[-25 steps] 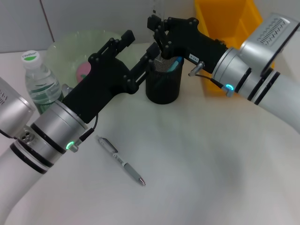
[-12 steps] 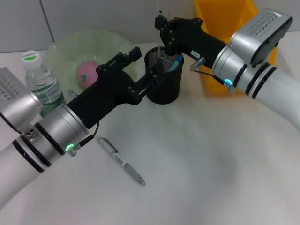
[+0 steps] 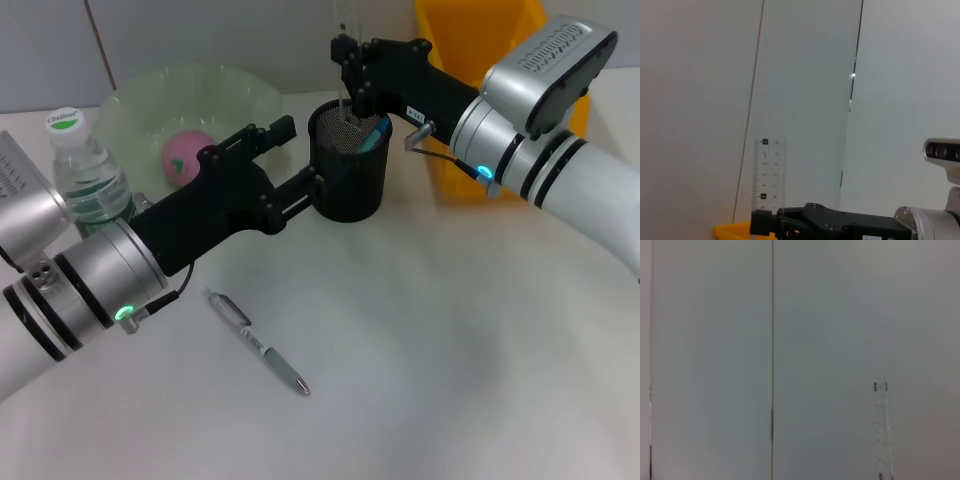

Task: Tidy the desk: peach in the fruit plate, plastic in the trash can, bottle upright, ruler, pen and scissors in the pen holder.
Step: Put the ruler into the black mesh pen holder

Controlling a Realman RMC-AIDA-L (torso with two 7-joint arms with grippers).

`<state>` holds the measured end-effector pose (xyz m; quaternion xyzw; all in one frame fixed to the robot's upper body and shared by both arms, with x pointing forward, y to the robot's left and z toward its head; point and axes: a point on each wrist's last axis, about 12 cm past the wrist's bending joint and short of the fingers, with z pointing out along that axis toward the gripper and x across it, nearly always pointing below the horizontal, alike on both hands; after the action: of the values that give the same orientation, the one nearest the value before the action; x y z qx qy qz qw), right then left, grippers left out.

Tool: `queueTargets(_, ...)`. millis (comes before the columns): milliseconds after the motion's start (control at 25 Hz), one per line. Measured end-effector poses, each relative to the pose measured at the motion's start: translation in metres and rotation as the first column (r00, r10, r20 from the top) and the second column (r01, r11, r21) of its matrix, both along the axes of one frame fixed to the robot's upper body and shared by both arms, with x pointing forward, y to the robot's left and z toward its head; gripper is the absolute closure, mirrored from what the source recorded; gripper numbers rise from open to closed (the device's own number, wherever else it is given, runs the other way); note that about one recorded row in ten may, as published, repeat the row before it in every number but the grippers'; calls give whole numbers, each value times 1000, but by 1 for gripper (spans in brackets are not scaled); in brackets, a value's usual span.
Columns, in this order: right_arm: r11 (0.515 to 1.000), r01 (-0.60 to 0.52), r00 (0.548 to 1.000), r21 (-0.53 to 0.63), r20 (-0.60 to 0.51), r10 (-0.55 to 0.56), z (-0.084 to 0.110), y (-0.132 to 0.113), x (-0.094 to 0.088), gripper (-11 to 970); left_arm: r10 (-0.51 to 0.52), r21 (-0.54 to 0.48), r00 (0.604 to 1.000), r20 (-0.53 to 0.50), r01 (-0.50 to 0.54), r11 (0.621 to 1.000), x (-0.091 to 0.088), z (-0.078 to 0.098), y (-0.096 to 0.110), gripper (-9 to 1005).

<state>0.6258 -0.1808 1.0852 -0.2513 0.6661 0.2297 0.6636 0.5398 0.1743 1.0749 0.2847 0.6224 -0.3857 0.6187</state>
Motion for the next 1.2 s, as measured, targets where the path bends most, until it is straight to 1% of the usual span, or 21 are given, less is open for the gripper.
queueTargets(160,1000,7,1000,-6,-5,-7,-1,-1,0,948,6,-8,1000,-16,-6,1000,0,-1,1,350)
queueTargets(400,998,34,999,-44,-27,-35,-5,-4,3,948,5,-11,1000,-19,-5,1000,-1,-2,0,349)
queueTargets(640,997,41,999,-60,-25,-43,-7,-6,3,948,5,-12,1000,-19,-5,1000,-1,-2,-1,350)
queueTargets(840,995,57,997,-84,-45,-61,-10,-8,4,948,4,-13,1000,-19,-5,1000,-1,-1,-1,349)
queueTargets(1200,996,52,998,-76,-40,-55,-10,-8,2,948,-1,-20,1000,-15,1,1000,-2,-1,-1,349)
